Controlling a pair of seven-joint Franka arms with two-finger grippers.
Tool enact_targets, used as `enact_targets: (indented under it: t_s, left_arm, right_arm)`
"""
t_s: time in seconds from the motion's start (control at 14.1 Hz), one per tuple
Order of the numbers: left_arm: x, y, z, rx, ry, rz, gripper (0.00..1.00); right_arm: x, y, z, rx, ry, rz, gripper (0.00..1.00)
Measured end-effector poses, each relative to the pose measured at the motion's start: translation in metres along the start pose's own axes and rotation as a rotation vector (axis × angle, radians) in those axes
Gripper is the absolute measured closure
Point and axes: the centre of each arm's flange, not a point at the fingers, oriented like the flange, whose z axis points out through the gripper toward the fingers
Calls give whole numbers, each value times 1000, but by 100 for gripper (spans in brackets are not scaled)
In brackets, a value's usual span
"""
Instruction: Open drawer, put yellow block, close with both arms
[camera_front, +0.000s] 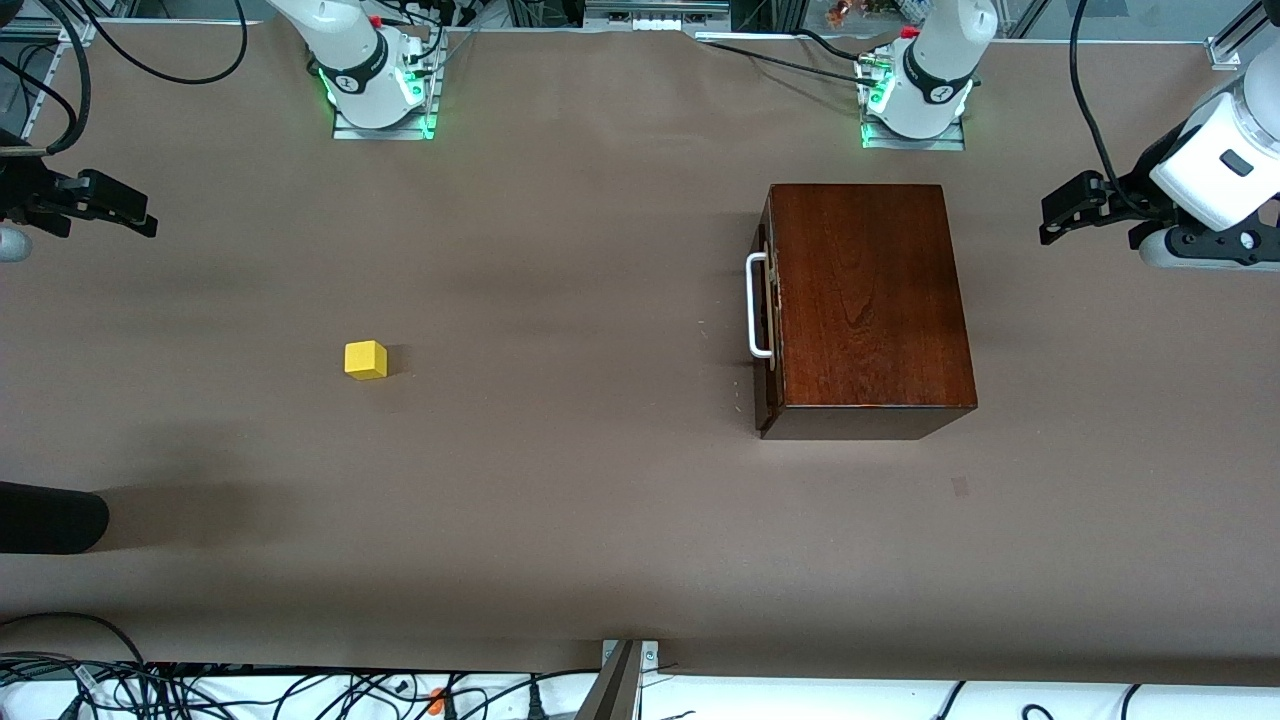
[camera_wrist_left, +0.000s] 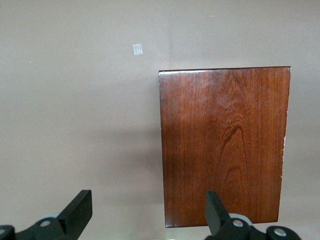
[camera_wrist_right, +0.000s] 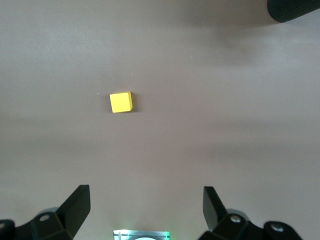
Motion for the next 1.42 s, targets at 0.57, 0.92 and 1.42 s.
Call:
enact_targets:
  t_s: [0.57,0.92,1.42]
  left_arm:
    - [-5,0,-8,-1,16,1,0]
    - [-6,0,-7,0,6,0,0]
    - [-7,0,-8,-2,4,-25,0]
  right_arm:
    - [0,0,0,0,0,0,0]
    - [0,0,0,0,0,0,0]
    - [0,0,0,0,0,0,0]
